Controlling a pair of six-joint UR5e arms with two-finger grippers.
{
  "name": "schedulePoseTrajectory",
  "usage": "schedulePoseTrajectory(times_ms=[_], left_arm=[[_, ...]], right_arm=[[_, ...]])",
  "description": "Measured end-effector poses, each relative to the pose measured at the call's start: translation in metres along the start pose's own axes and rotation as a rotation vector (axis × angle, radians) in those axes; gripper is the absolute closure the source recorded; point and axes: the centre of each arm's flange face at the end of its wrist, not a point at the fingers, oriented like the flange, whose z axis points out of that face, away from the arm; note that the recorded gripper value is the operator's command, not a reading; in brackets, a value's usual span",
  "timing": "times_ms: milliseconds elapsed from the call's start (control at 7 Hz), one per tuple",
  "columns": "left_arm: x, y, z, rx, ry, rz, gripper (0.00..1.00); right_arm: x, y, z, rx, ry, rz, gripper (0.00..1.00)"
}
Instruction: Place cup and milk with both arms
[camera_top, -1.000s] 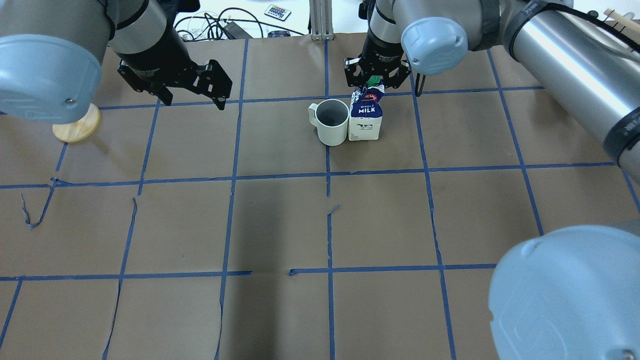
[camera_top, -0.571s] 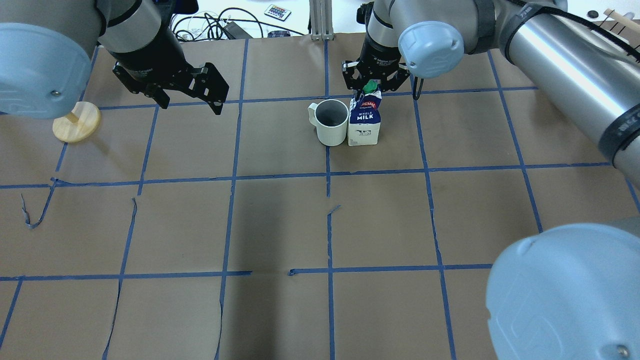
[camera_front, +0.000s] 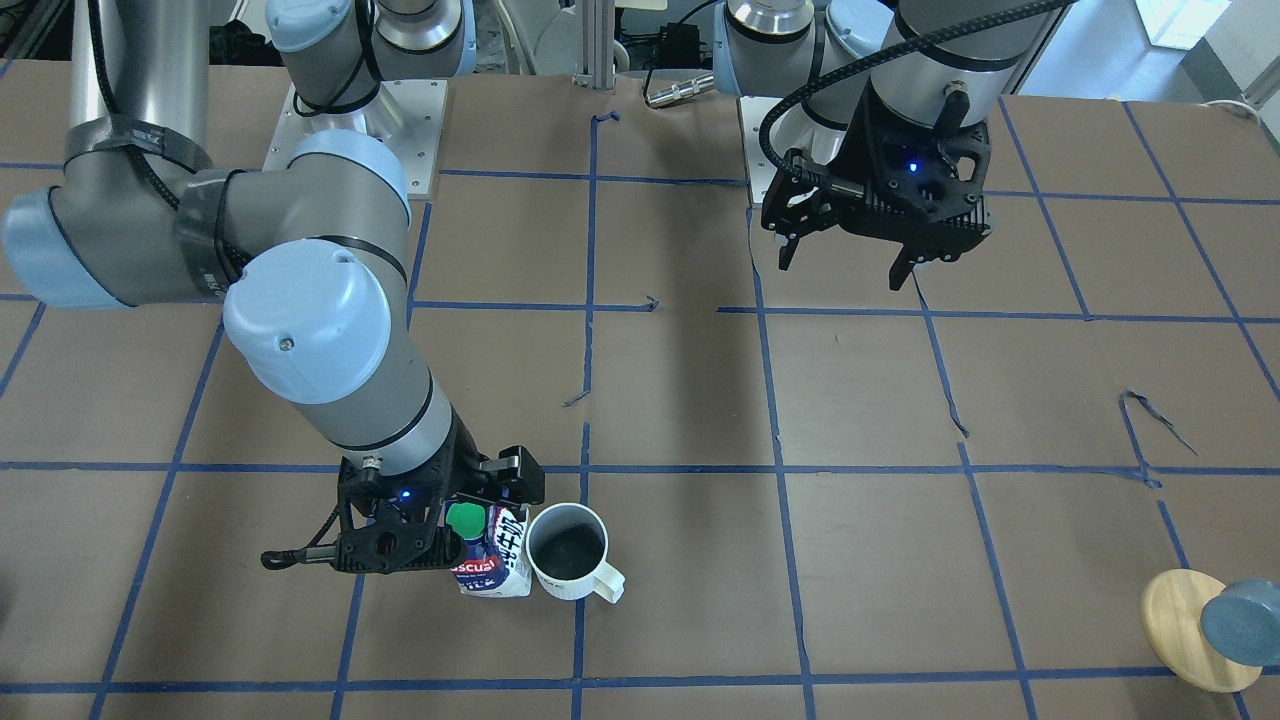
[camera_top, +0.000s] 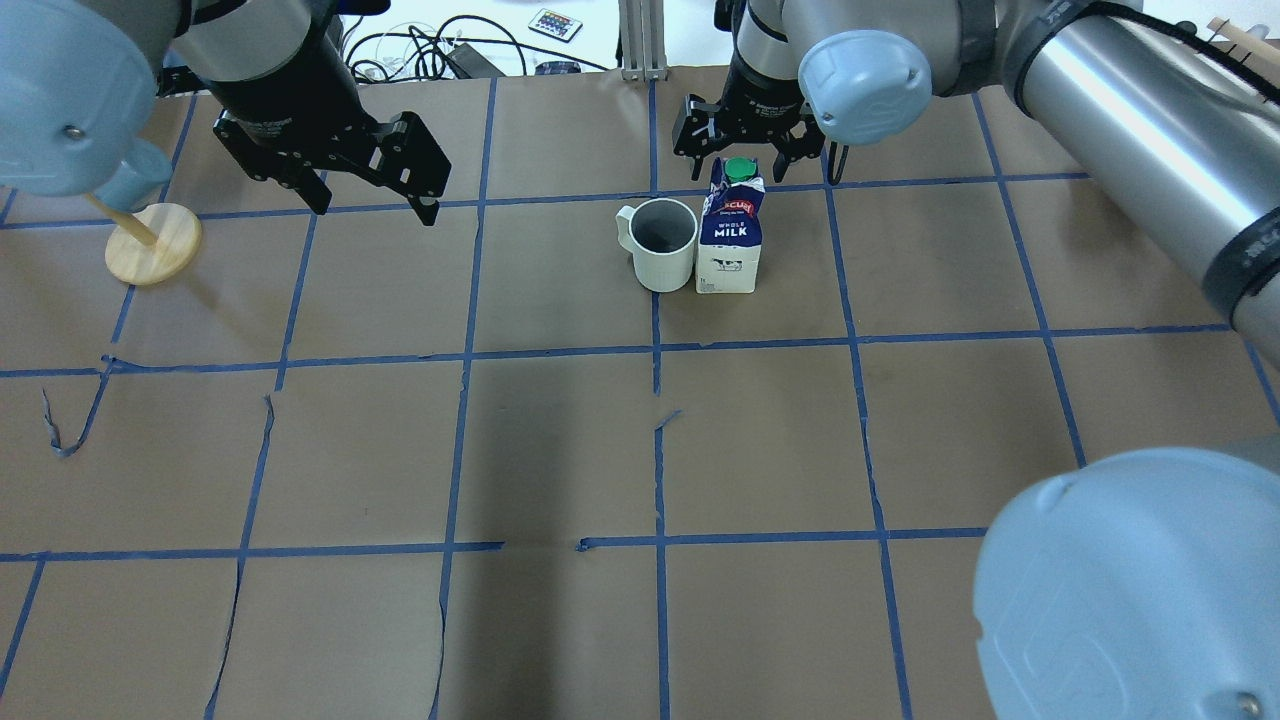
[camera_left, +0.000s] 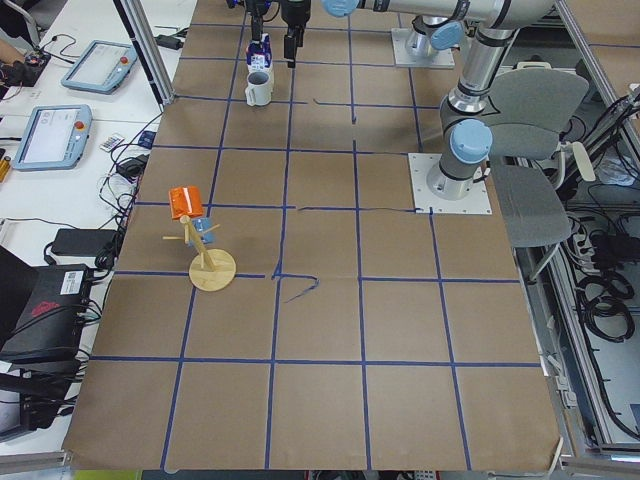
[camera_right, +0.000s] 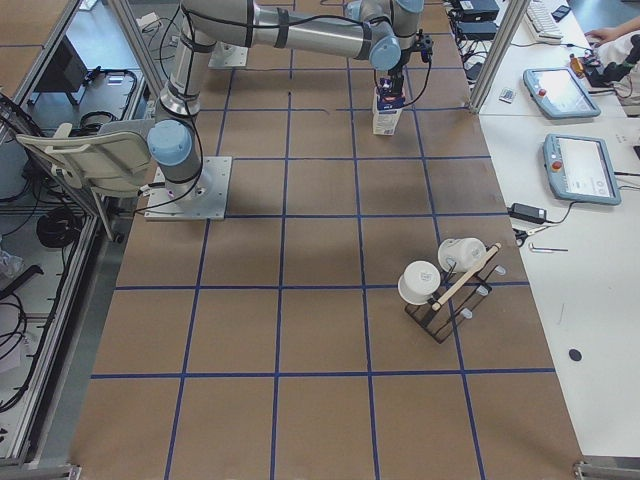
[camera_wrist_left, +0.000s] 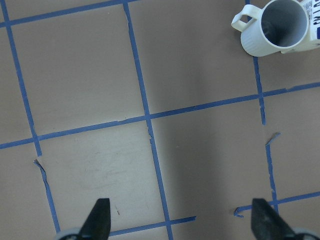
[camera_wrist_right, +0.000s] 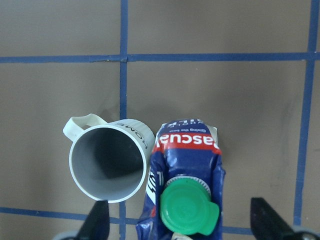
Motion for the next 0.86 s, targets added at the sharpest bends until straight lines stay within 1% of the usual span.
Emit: schedulePoseTrajectory(times_ms=[143, 286, 429, 571, 714, 857], left_arm=[[-0.002, 0.001, 0.000, 0.000, 0.001, -0.003, 0.00], [-0.003, 0.002, 0.000, 0.000, 0.000, -0.006, 0.00], [-0.004, 0.002, -0.001, 0.000, 0.000, -0.007, 0.00], [-0.004, 0.002, 0.000, -0.001, 0.000, -0.007, 0.00], [-0.004, 0.003, 0.000, -0.001, -0.001, -0.007, 0.00], [-0.004, 0.003, -0.001, -0.001, -0.002, -0.007, 0.00]], right_arm=[[0.006, 0.002, -0.027, 0.011, 0.041, -0.030, 0.00], [0.020, 0.014, -0.058, 0.021, 0.077, -0.079, 0.00], [0.044, 0.038, -0.090, 0.030, 0.096, -0.121, 0.00], [0.067, 0.078, -0.117, 0.038, 0.107, -0.154, 0.00], [0.079, 0.120, -0.136, 0.050, 0.115, -0.169, 0.00], [0.082, 0.144, -0.147, 0.064, 0.116, -0.176, 0.00]])
